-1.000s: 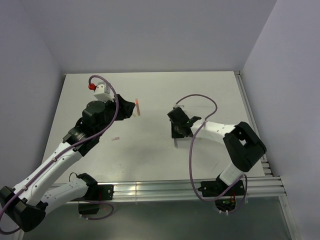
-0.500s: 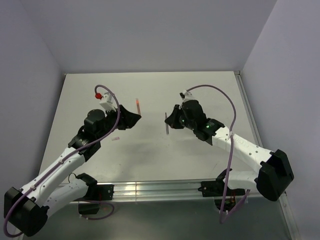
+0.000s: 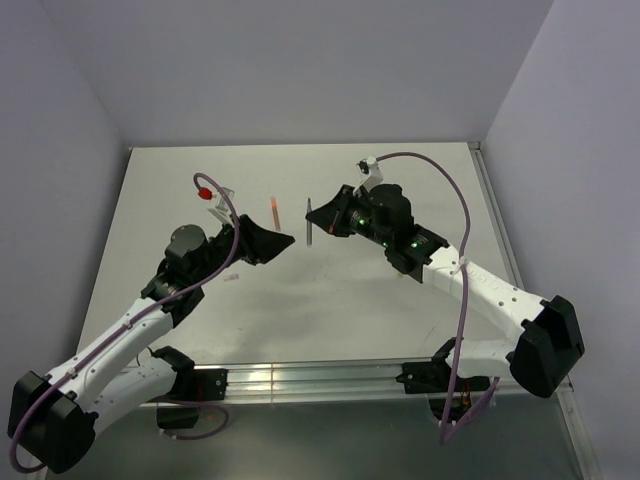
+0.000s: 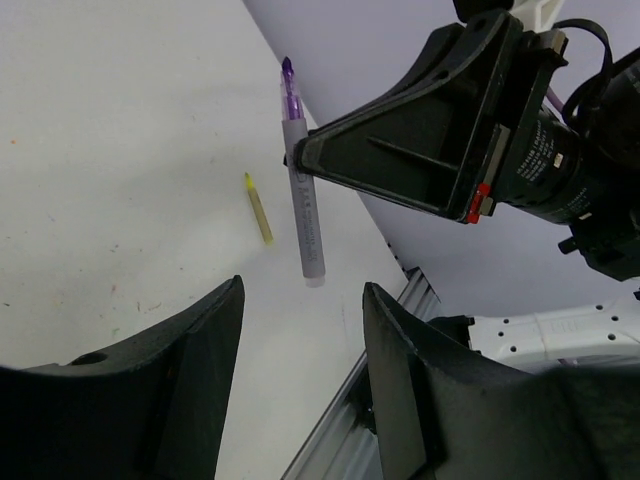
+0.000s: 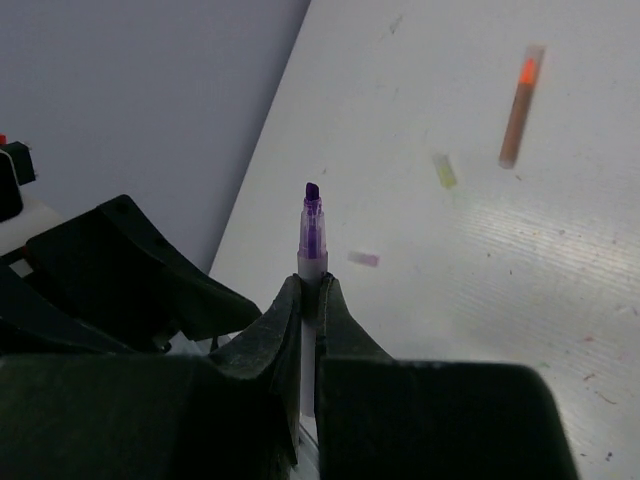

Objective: Insert the pens into the pen caps

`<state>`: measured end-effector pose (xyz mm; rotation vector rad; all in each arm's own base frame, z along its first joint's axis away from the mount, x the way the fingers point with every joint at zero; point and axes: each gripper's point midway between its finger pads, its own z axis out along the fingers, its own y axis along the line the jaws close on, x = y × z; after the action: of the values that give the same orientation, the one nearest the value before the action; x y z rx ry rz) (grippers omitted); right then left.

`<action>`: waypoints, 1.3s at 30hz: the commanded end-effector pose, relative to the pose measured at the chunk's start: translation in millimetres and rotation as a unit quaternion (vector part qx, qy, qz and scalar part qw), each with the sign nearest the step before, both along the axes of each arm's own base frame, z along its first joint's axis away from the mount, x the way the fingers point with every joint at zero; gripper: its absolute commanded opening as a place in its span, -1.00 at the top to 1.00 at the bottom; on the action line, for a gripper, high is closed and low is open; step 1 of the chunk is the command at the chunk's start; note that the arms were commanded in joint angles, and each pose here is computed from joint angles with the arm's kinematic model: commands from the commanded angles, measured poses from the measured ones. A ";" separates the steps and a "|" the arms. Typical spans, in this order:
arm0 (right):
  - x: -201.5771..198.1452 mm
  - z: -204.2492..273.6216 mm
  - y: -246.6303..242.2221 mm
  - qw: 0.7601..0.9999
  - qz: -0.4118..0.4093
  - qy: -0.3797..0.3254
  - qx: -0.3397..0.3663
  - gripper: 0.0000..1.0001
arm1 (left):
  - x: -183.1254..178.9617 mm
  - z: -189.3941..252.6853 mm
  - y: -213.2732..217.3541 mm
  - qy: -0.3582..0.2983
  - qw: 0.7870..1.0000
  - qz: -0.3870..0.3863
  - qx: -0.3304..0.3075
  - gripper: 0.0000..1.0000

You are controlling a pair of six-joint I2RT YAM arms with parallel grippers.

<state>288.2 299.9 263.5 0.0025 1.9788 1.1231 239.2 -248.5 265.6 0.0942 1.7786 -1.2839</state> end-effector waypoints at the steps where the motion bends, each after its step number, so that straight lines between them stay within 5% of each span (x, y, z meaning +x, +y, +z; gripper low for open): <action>1: 2.6 43.0 16.1 0.998 0.017 -0.035 0.058 1.00 | -8.2 14.4 -6.9 -0.021 0.999 -0.033 -0.029 -0.11; 22: -15.0 56.6 36.9 0.993 0.051 -0.048 0.090 1.00 | -11.9 14.2 -21.1 -0.002 0.995 -0.075 -0.067 -0.02; 32: -17.4 57.0 37.5 0.993 0.050 -0.057 0.087 1.00 | -15.2 17.6 -22.6 -0.004 0.994 -0.085 -0.072 0.99; 39: -23.7 56.9 40.9 0.992 0.068 -0.063 0.088 0.96 | -18.4 24.8 -21.5 -0.022 0.993 -0.091 -0.071 0.99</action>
<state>271.3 333.2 290.8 -0.0635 1.8845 1.2831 228.5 -269.7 266.0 0.1137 1.7722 -1.5056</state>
